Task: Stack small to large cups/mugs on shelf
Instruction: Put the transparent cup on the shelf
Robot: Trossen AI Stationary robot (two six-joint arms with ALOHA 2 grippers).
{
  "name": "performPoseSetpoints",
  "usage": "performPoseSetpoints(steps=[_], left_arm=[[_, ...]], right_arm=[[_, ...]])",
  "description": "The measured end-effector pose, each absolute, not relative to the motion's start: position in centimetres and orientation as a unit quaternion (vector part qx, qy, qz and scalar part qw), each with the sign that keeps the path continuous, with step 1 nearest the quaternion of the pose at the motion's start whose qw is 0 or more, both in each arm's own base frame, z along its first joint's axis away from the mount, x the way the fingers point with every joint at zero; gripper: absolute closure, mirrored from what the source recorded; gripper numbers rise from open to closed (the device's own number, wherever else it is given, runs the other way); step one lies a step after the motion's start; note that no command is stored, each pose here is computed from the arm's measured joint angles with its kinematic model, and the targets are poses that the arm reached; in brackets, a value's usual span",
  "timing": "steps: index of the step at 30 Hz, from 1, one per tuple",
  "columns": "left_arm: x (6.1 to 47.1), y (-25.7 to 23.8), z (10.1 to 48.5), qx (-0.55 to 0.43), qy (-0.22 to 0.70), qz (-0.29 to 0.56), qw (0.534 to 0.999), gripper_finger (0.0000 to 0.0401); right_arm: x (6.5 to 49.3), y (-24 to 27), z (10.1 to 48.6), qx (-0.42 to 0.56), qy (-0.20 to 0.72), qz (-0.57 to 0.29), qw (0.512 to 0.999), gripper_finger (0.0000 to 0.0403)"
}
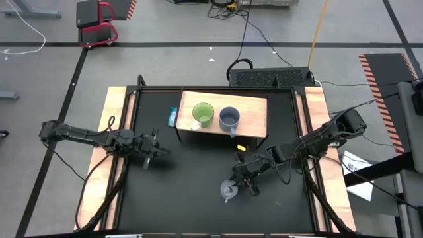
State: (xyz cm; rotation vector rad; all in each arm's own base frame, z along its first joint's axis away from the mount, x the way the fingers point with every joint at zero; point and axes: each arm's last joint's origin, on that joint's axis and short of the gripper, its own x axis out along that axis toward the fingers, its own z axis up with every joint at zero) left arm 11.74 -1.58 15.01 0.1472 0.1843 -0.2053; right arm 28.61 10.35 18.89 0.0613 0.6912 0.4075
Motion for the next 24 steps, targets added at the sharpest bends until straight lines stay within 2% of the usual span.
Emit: performPoseSetpoints(steps=[13, 24], left_arm=[[11.7, -1.6, 14.9, 0.073, 0.096, -0.102, 0.987, 0.0359], [11.7, -1.6, 14.8, 0.073, 0.103, -0.103, 0.987, 0.0359]], right_arm=[[29.4, 9.4, 17.4, 0.045, 0.36, 0.174, 0.915, 0.0287], [29.7, 9.6, 17.8, 0.047, 0.353, 0.199, 0.913, 0.0287]])
